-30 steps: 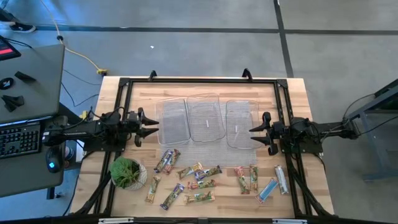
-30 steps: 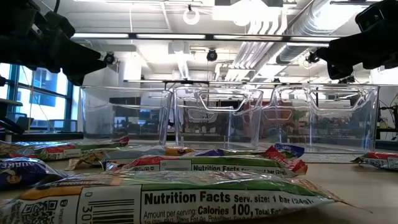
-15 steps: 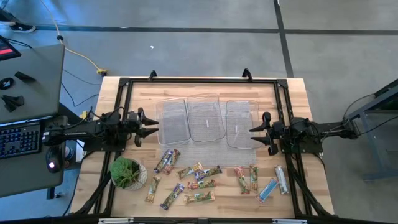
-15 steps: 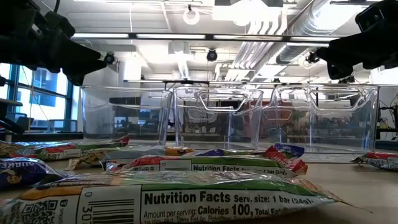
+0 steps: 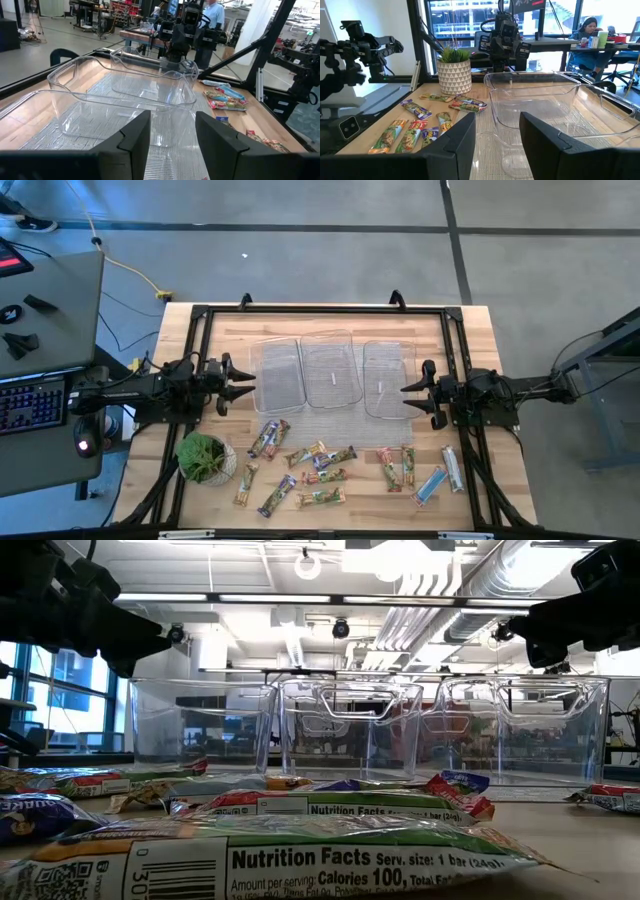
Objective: Pick and place Granola Bars by type
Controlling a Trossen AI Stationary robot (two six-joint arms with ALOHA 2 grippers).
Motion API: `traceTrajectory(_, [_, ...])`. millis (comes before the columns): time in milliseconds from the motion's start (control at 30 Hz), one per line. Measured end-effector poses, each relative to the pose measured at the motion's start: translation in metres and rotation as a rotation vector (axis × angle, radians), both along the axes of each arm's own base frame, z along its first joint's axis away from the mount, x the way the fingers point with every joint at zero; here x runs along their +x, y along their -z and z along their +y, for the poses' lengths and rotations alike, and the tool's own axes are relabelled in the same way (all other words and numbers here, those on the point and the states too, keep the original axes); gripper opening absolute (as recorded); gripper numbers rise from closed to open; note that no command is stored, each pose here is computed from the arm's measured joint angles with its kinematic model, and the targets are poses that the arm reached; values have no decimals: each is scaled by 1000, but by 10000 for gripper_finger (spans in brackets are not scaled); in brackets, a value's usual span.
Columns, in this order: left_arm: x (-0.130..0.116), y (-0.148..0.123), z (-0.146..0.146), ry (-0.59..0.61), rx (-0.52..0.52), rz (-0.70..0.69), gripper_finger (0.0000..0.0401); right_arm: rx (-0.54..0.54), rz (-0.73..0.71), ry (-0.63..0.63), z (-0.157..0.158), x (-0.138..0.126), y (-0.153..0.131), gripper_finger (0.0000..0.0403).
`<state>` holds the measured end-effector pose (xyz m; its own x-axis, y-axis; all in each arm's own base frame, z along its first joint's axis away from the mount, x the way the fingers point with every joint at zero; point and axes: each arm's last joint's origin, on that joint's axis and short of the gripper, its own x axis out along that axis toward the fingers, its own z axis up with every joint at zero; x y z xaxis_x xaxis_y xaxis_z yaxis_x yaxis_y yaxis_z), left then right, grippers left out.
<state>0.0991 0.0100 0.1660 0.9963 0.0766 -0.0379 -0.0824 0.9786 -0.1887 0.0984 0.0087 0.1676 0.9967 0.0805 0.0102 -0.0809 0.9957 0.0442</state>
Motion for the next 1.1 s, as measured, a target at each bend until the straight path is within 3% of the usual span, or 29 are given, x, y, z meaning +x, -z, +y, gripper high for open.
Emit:
traceTrajectory(433, [0, -1, 0, -1, 2, -7, 149, 0, 0, 0, 0, 0, 0, 139])
traceTrajectory(533, [0, -1, 1, -52, 4, -10, 149, 0, 0, 1, 0, 0, 0, 139])
traceTrajectory(767, [0, -1, 3, -96, 5, -13, 149, -87, -53, 185, -5, 0, -5, 139])
traceTrajectory(900, [0, -1, 4, -131, 6, -16, 149, -92, -53, 222, -6, 0, -6, 139])
traceTrajectory(1100, [-1, -2, 5, -175, 7, -21, 149, -126, -288, 217, -6, -4, -28, 139])
